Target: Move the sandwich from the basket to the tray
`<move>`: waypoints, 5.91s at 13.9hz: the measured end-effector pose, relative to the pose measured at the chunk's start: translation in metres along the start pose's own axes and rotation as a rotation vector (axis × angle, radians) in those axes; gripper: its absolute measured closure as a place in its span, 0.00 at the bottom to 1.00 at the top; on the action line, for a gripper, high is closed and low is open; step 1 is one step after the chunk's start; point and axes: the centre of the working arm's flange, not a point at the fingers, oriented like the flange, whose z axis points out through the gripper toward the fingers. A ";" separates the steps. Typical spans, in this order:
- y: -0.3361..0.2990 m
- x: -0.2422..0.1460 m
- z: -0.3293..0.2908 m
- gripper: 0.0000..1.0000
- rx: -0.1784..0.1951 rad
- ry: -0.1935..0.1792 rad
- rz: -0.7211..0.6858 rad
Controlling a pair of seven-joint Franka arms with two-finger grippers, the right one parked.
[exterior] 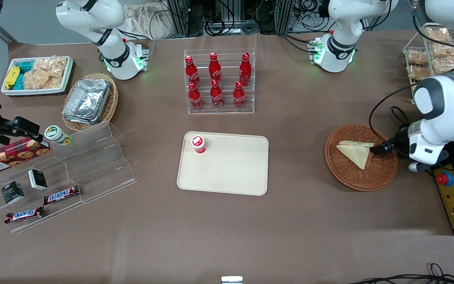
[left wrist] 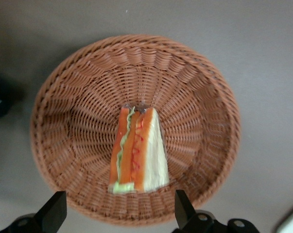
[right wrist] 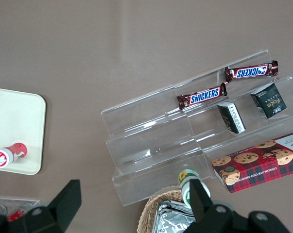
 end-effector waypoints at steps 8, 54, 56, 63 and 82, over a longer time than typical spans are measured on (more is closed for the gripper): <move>-0.012 0.008 0.078 0.00 -0.045 -0.014 -0.085; 0.433 -0.182 0.131 0.84 0.171 0.106 0.308; 0.435 -0.182 0.131 0.69 0.170 0.107 0.306; 0.447 -0.169 0.096 0.01 0.110 0.156 0.196; 0.233 -0.093 -0.233 0.00 0.168 0.165 0.060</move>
